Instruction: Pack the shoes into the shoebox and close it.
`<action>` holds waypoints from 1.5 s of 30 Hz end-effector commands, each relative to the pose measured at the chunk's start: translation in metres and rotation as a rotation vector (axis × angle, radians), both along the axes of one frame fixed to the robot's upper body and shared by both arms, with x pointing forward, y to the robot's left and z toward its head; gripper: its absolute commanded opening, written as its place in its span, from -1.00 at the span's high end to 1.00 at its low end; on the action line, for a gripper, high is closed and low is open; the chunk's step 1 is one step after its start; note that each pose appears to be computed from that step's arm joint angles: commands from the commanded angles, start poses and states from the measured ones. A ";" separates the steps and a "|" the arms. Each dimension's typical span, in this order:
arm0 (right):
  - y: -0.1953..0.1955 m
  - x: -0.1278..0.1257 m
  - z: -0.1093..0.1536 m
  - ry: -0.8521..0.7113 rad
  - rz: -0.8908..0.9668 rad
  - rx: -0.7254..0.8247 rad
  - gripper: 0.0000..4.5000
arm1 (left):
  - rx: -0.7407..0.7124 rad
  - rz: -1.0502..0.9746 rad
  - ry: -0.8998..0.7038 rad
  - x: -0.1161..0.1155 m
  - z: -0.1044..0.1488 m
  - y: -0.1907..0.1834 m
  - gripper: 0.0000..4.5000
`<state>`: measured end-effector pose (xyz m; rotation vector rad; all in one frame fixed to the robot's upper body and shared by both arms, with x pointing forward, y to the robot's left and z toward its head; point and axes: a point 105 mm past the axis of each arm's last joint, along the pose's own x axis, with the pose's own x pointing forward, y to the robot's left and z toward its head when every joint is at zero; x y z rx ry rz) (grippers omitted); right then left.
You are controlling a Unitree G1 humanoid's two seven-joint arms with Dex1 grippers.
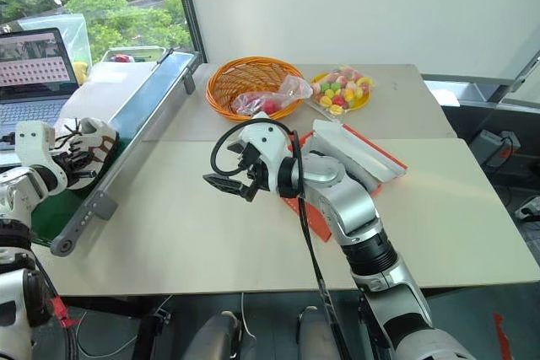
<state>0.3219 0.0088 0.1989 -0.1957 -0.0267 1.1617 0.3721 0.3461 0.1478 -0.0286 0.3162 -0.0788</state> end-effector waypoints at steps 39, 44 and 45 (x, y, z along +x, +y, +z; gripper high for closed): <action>-0.046 0.061 0.074 0.039 -0.315 0.434 -1.00 | -0.514 -0.508 -0.353 -0.036 0.089 -0.293 0.99; -0.043 0.064 0.073 0.074 -0.305 0.460 -0.36 | -0.476 -0.545 -0.400 -0.036 0.103 -0.307 0.99; -0.043 0.064 0.073 0.078 -0.304 0.461 -0.22 | -0.462 -0.547 -0.407 -0.035 0.104 -0.309 0.99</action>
